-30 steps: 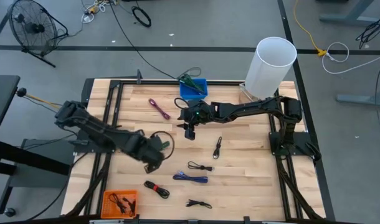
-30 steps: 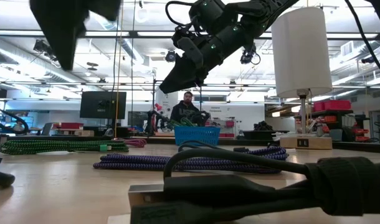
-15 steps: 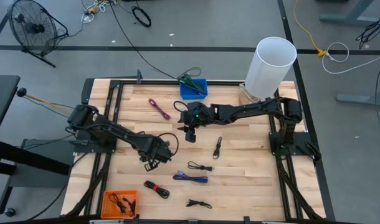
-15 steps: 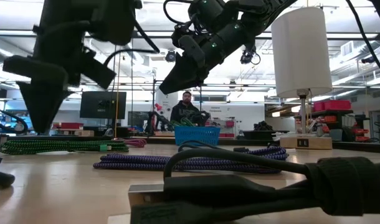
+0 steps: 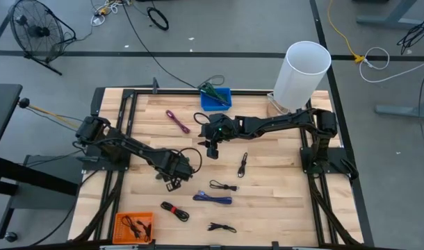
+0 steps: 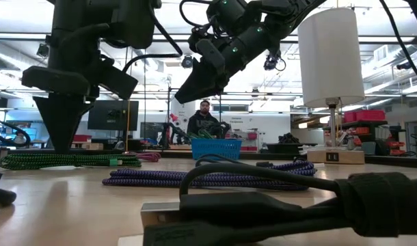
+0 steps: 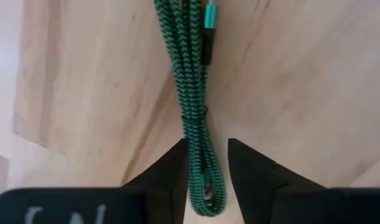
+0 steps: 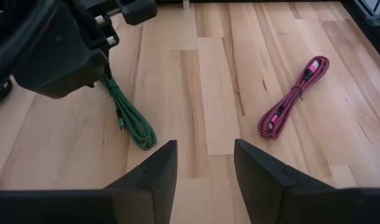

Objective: Pick & Place USB Port
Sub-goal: Put the green charger cable into the blue basket

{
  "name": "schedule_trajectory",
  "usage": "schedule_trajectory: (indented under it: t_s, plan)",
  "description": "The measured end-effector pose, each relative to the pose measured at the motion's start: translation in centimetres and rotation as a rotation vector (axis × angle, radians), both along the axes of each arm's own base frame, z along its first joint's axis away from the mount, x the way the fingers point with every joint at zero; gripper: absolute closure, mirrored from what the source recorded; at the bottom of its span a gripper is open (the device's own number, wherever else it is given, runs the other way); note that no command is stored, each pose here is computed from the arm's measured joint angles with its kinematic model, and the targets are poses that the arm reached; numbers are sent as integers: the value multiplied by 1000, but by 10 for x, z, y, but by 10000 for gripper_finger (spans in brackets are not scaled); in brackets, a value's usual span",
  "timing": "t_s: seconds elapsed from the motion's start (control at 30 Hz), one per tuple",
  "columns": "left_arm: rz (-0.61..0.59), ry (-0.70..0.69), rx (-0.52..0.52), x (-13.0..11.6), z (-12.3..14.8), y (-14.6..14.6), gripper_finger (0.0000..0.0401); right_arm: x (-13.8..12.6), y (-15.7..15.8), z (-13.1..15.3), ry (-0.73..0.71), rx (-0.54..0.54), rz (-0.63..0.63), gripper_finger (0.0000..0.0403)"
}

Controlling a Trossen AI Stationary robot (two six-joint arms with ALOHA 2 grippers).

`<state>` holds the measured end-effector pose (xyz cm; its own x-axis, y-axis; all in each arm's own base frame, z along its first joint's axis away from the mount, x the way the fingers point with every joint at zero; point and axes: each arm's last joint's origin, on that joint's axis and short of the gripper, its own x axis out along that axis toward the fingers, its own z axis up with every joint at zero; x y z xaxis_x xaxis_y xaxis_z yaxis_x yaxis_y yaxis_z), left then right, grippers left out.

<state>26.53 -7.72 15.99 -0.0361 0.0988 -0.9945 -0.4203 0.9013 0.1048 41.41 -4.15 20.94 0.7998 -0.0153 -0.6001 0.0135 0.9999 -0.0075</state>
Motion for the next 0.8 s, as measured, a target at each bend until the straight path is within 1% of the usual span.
schedule_trajectory:
  t_s: [0.27,0.37,0.47,0.53,0.6,0.73,0.8]
  plan:
    - [0,-32,24,2,-1,2,238,0,0,0,0,0,0,243]
    - [7,-76,14,2,-10,4,234,0,0,0,0,0,0,243]
    - [11,-110,-15,1,-21,8,239,0,0,0,0,0,0,243]
    - [21,-99,-28,-3,-25,12,253,0,0,0,0,0,0,243]
    - [26,-91,-39,-5,-28,13,281,0,0,0,0,0,0,243]
    - [-42,-101,-46,-4,-29,12,371,0,0,0,0,0,0,243]
    - [-53,-113,-43,-3,-30,12,377,0,0,0,0,0,0,243]
